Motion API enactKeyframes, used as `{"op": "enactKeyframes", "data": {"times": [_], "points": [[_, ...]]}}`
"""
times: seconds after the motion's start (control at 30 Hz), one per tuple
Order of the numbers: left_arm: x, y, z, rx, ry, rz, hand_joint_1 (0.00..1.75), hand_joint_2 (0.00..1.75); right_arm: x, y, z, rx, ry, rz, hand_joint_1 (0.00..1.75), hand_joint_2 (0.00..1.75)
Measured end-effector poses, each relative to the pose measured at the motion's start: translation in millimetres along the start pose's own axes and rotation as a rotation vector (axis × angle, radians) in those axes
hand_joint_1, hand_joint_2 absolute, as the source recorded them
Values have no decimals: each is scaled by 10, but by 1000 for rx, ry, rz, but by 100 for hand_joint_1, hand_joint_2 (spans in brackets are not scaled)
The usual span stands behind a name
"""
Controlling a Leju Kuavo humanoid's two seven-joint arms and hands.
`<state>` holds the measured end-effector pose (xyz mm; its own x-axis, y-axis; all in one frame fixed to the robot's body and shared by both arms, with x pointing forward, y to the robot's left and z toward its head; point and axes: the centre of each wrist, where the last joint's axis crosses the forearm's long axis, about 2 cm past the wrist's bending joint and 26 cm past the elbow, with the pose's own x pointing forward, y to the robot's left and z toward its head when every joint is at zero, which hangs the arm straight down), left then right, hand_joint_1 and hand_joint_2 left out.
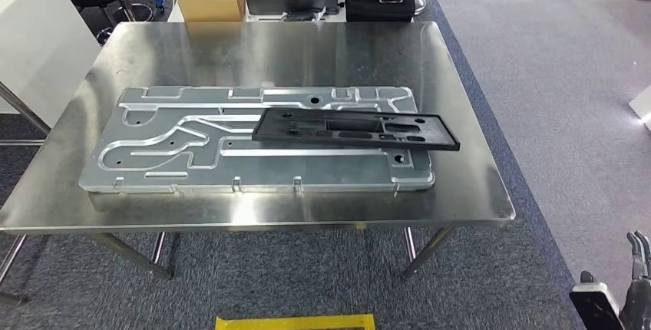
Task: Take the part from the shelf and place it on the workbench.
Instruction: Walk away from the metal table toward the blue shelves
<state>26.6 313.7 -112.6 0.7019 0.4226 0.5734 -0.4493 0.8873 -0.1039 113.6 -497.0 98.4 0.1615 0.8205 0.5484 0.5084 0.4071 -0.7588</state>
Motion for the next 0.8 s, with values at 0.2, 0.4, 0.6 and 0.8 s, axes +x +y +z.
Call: {"op": "enactKeyframes", "data": {"times": [0.2, 0.4, 0.6, 0.8], "points": [[-27, -24, 13, -2, 19, 5, 0, 0, -472, 292, 432, 171, 267, 30, 0, 0], [-26, -36, 11, -3, 25, 7, 0, 0, -806, 660, 1230, 266, 691, -8, 0, 0], [-26, -68, 8, -8, 26, 14, 0, 0, -771, 898, 1627, 320, 955, -70, 0, 0], [-35, -77, 12, -11, 28, 13, 0, 0, -701, 1062, 1819, 446, 1192, -76, 0, 0]]}}
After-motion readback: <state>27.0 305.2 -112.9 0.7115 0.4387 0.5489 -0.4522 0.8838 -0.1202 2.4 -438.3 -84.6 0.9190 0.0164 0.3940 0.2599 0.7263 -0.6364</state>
